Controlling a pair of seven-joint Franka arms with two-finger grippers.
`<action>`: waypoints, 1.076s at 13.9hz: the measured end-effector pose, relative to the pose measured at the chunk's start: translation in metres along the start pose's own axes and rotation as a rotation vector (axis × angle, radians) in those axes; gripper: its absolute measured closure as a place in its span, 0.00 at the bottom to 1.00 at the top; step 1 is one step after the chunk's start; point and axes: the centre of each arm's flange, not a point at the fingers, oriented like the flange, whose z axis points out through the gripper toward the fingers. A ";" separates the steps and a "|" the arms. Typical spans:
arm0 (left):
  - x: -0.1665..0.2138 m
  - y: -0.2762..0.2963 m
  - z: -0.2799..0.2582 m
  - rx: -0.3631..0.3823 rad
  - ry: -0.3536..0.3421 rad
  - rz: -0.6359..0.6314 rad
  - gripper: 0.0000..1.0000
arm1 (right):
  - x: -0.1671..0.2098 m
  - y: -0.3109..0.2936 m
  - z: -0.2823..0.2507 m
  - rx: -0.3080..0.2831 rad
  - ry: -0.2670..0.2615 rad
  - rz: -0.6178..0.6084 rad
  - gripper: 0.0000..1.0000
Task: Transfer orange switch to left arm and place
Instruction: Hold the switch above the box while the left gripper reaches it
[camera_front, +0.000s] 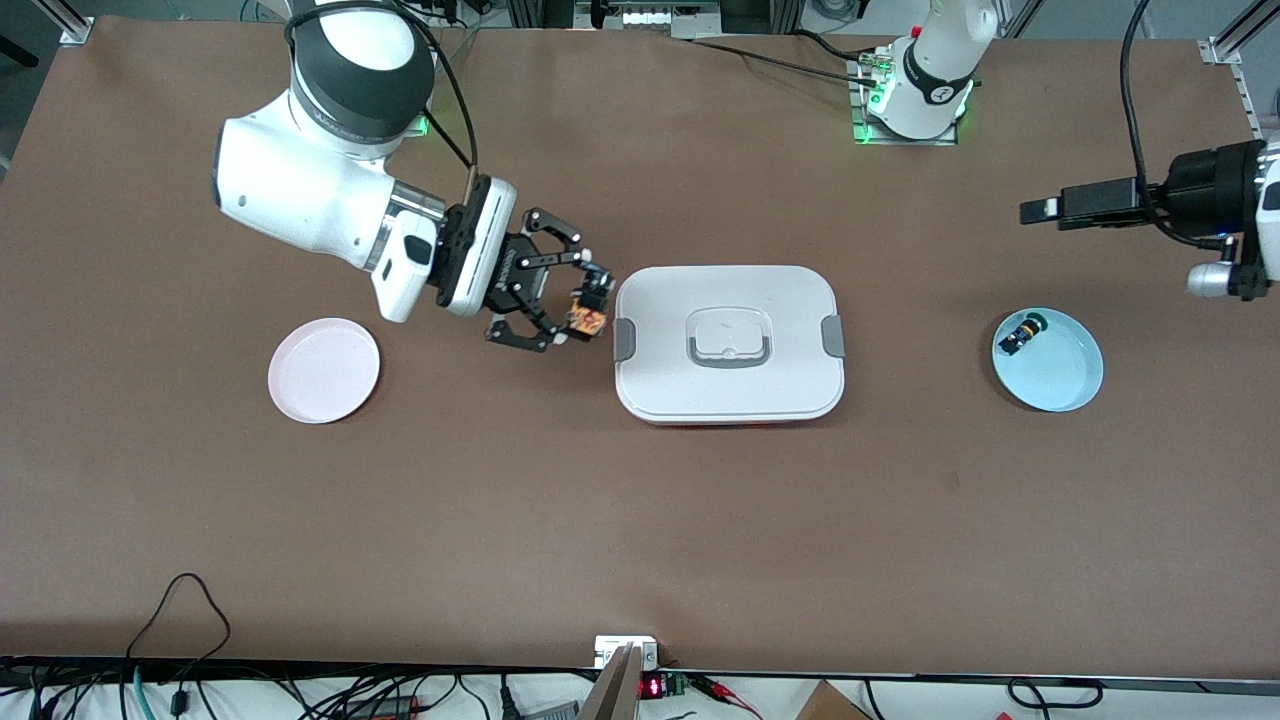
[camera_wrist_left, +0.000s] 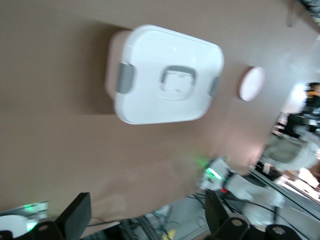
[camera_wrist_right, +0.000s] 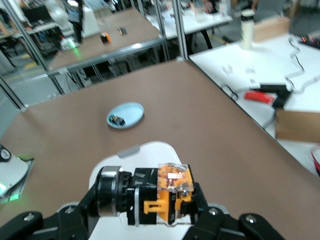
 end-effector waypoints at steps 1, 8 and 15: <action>0.005 0.000 0.009 -0.070 -0.029 -0.001 0.00 | 0.001 -0.005 0.008 0.020 0.048 -0.022 0.27; 0.053 -0.032 0.105 -0.622 -0.138 0.077 0.00 | 0.010 -0.029 0.055 0.072 0.357 -0.095 0.27; 0.057 0.058 0.177 -0.803 -0.021 0.116 0.00 | 0.034 -0.044 0.110 0.145 0.424 -0.097 0.27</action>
